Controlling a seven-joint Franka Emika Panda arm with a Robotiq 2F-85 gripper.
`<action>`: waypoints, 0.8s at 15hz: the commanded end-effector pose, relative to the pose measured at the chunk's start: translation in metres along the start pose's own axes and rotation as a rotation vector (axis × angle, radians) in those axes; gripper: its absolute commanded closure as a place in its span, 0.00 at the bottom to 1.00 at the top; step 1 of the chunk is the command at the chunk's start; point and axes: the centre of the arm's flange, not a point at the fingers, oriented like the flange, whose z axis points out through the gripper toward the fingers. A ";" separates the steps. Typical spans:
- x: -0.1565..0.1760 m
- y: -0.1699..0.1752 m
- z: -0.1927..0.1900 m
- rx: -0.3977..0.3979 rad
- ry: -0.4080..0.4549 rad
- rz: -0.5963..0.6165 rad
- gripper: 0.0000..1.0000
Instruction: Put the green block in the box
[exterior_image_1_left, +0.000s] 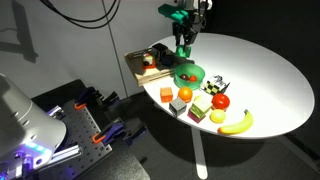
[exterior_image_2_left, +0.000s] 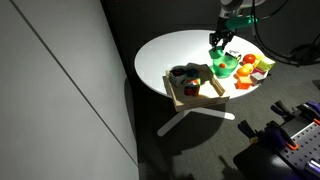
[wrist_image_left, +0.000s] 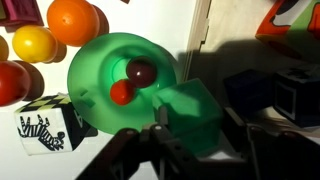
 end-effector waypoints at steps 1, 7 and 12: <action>-0.008 -0.020 0.001 -0.014 0.010 -0.037 0.68; -0.026 -0.060 0.010 -0.077 0.004 -0.138 0.68; -0.049 -0.085 0.021 -0.073 -0.023 -0.227 0.68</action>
